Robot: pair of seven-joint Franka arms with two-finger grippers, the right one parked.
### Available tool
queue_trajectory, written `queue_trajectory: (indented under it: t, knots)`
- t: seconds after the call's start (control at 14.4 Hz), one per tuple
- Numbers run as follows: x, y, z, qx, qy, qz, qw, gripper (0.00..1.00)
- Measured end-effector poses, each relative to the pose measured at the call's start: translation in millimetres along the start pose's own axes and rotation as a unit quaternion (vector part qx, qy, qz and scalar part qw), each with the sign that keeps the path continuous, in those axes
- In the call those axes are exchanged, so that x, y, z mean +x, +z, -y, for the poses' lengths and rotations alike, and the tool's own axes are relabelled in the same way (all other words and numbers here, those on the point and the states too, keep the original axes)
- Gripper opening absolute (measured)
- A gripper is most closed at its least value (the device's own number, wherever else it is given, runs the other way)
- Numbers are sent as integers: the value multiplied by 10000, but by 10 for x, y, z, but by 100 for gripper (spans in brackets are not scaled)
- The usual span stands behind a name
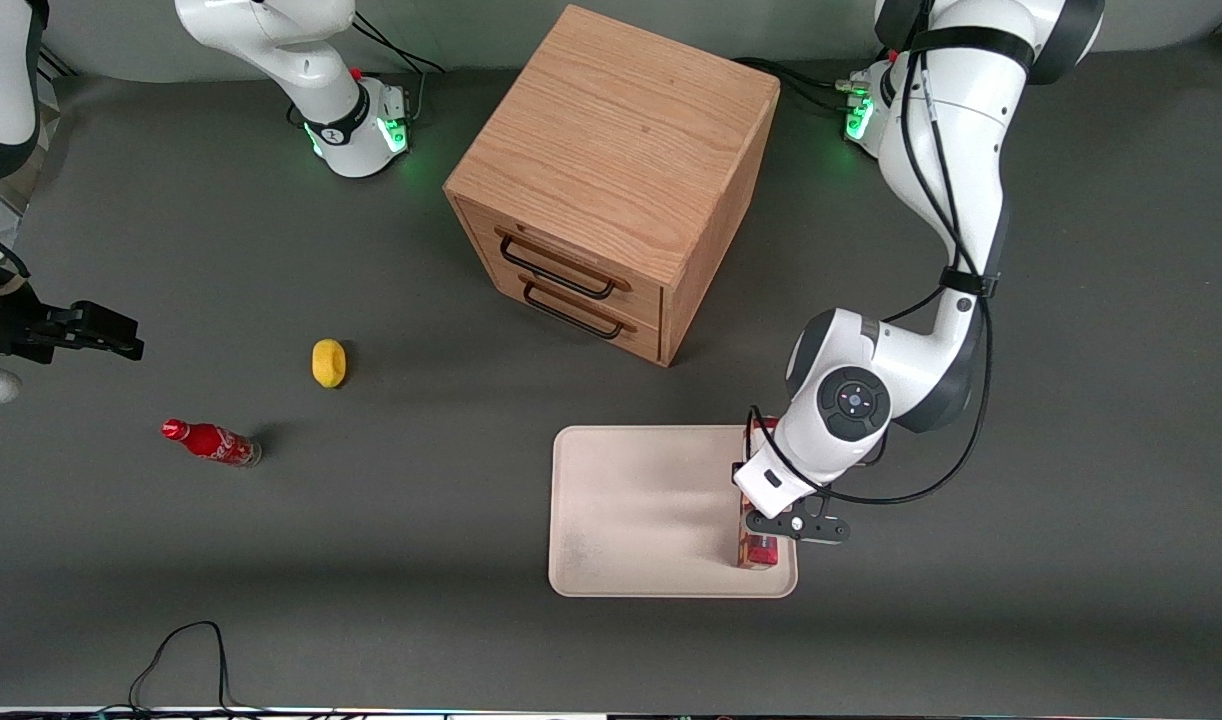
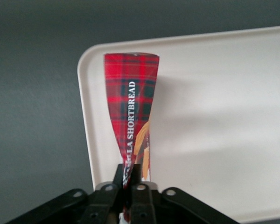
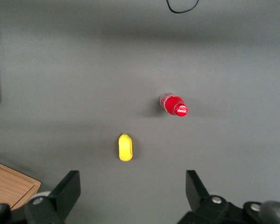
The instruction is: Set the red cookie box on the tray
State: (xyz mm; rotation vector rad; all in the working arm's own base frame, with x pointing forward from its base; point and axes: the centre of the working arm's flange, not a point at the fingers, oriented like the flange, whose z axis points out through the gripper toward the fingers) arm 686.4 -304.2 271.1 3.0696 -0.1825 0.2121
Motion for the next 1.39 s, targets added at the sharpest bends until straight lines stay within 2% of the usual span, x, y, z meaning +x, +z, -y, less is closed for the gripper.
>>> queue_trajectory:
  t: [0.21,0.35,0.42,0.49,0.56,0.76,0.9,0.97,1.18,1.39]
  knots:
    - [58,-140,44,22,8,-249,9997,52]
    - [108,-547,203,-2,-106,-399,9991,70]
    - [91,-803,377,31,-219,-331,9992,83]
    - [34,-1057,583,103,-331,-165,9993,93]
    - [-71,-1306,819,207,-449,87,9987,100]
    - [-431,-1939,1483,438,-272,677,9964,100]
    - [-687,-2380,1885,542,-72,882,9946,100]
    - [-815,-2601,2049,538,-33,914,9944,100]
    - [-1230,-3225,2334,486,-42,854,9951,100]
    - [-1490,-3518,2398,437,141,834,9955,100]
